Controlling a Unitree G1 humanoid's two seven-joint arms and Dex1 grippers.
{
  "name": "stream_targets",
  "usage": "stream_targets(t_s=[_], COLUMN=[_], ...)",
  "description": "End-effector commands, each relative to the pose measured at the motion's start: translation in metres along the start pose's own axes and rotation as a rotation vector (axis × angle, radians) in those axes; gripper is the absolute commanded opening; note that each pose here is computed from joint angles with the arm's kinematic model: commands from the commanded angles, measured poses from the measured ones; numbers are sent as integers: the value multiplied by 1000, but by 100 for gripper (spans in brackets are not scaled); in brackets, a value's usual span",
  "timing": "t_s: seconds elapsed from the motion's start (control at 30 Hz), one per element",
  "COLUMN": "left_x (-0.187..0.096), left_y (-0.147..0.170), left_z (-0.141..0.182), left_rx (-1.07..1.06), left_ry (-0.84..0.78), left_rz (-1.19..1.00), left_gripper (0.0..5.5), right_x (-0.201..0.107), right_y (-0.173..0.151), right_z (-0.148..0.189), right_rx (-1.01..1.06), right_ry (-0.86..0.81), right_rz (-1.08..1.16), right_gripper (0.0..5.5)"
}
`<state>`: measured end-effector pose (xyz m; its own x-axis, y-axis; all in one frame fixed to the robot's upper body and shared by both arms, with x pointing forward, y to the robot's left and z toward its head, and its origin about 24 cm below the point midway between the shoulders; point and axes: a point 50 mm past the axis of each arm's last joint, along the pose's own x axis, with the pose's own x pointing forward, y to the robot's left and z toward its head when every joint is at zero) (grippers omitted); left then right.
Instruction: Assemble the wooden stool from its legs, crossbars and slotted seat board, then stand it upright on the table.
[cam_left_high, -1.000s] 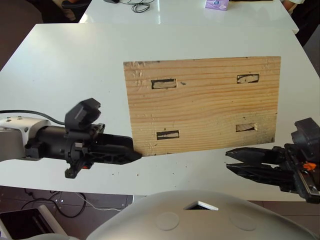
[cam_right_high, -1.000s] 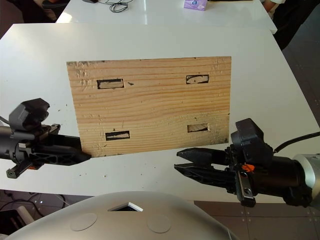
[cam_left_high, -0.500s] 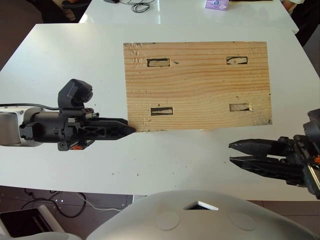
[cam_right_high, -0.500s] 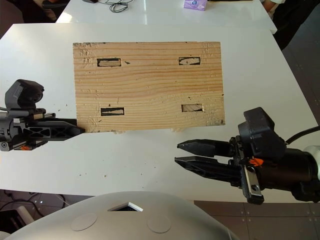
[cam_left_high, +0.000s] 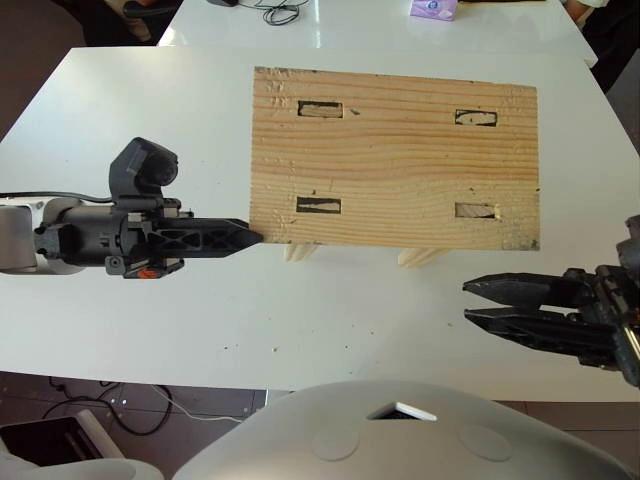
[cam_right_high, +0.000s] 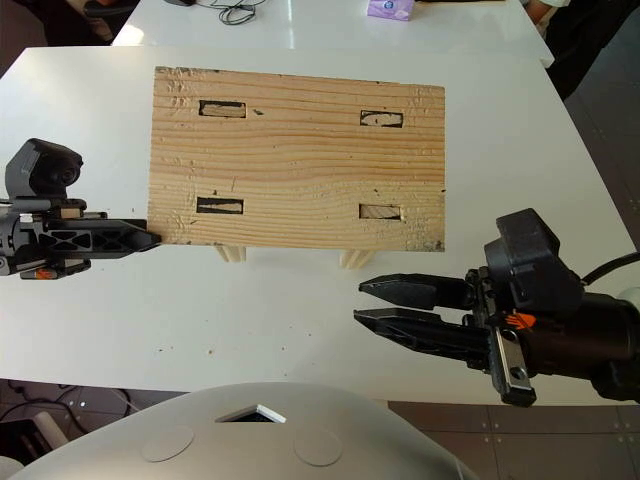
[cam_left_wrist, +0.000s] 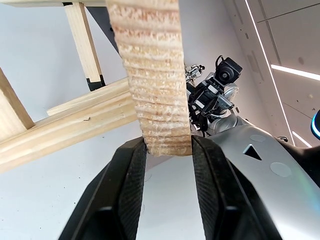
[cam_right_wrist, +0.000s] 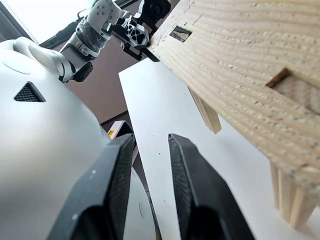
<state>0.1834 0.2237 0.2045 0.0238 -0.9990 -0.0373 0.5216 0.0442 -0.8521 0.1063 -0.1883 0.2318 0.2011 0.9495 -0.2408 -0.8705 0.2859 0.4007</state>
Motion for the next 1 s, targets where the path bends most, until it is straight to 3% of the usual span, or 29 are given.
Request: stream_targets(t_s=[0.03,0.6,0.87,1.0], left_x=[-2,-21,-6,-2], left_y=[-6,-4,22,22], left_z=[2,-20,-22,-23], left_rx=[-8,-286,-204,-195], left_ry=[4,44,21,43], left_rz=[-50,-37,126,136], left_gripper=[152,152,152,227], right_x=[-1,-4,2,5], right_y=[3,20,23,23], right_z=[-1,-16,-22,-27], right_rx=[11,89,99,90], right_ry=[8,42,32,48], right_rz=[9,64,50,38], right_gripper=[129,129,129,129])
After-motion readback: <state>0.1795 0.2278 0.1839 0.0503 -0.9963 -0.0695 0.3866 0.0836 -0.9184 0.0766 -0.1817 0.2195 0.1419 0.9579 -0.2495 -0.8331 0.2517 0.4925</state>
